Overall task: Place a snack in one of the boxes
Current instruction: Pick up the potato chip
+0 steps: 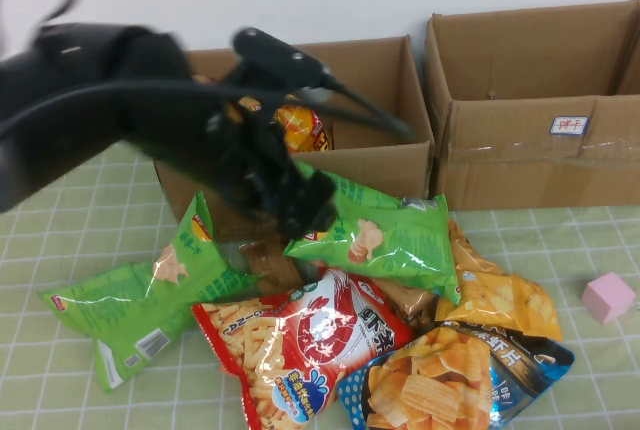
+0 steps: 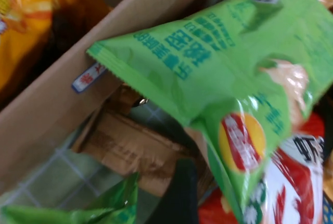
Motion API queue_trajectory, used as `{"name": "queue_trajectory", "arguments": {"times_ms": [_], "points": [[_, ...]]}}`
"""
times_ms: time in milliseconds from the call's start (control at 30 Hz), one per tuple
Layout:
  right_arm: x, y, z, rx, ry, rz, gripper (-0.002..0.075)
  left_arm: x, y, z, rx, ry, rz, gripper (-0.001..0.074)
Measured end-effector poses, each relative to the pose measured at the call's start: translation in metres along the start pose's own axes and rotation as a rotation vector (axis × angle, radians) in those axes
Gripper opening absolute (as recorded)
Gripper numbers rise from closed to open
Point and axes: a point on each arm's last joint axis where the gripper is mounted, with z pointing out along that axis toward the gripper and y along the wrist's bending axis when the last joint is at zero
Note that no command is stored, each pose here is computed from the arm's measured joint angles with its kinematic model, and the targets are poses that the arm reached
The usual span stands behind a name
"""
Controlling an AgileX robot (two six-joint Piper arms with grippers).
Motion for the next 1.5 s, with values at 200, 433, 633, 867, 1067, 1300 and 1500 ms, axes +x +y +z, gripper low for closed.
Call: {"name": "queue_trajectory", "arguments": {"times_ms": [200, 433, 633, 867, 1067, 1300, 1500], "points": [[0.000, 0.000, 0.000, 0.000, 0.000, 0.000, -0.0002, -0.021, 0.009, 0.054, 0.033, 0.109, -0.123, 0.0687], [0.000, 0.000, 0.000, 0.000, 0.000, 0.000, -0.0002, -0.033, 0.012, 0.080, 0.060, 0.122, -0.162, 0.0666], [0.000, 0.000, 0.000, 0.000, 0.000, 0.000, -0.0002, -0.028, 0.031, 0.082, 0.043, 0.150, -0.214, 0.0659], [0.000, 0.000, 0.000, 0.000, 0.000, 0.000, -0.0002, -0.022, 0.050, 0.086, 0.129, 0.168, -0.345, 0.0659], [0.000, 0.000, 0.000, 0.000, 0.000, 0.000, -0.0002, -0.017, 0.047, 0.108, 0.208, 0.196, -0.387, 0.0659], [0.000, 0.000, 0.000, 0.000, 0.000, 0.000, -0.0002, -0.011, 0.046, 0.129, 0.261, 0.225, -0.420, 0.0641], [0.000, 0.000, 0.000, 0.000, 0.000, 0.000, -0.0002, -0.018, 0.043, 0.129, 0.317, 0.156, -0.432, 0.0266]]}}
